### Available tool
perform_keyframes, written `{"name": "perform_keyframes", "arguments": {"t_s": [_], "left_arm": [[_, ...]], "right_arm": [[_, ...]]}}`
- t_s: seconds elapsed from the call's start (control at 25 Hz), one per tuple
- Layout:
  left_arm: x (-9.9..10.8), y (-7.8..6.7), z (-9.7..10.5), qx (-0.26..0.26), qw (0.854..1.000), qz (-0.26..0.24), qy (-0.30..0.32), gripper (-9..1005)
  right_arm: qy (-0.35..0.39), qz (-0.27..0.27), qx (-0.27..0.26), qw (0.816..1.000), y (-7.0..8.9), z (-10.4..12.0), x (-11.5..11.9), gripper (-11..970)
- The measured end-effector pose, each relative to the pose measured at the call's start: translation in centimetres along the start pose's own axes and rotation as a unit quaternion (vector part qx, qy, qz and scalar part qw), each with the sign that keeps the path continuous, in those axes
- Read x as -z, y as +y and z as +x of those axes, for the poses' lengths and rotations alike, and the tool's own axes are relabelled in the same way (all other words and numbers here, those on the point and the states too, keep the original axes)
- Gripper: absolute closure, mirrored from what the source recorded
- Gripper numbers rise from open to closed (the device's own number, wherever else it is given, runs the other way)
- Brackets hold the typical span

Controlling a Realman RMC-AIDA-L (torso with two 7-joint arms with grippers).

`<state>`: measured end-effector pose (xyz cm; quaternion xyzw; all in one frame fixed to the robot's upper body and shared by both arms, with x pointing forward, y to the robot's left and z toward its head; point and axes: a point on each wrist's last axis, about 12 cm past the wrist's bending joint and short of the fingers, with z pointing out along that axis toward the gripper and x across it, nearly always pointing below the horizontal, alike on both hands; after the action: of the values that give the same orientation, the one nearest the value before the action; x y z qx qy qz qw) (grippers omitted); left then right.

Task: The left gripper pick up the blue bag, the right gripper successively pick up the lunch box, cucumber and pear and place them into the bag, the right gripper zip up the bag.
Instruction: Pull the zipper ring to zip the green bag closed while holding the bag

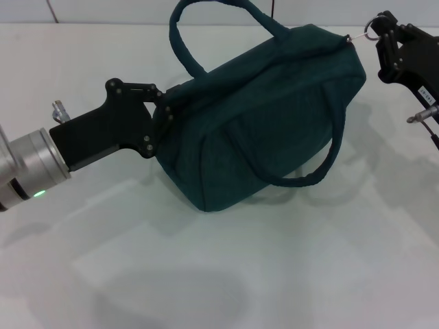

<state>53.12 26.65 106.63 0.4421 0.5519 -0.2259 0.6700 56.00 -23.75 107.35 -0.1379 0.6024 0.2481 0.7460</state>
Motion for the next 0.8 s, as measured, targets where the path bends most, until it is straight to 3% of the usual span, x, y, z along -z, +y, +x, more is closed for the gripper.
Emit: {"name": "perform_keyframes", "arguments": {"t_s": [0.4,0.8], "left_arm": [[-0.35,-0.06,-0.08,-0.003,1.0,0.004,-0.002,951],[-0.52,-0.04,0.03,-0.004,1.0,0.0,0.002,951]], "right_arm": [[0.008,-0.018,0.009,1.0,0.2,0.02,-0.32,897],[0.008,-0.032,0.003,0.999,0.31,-0.07,-0.02,696]]}}
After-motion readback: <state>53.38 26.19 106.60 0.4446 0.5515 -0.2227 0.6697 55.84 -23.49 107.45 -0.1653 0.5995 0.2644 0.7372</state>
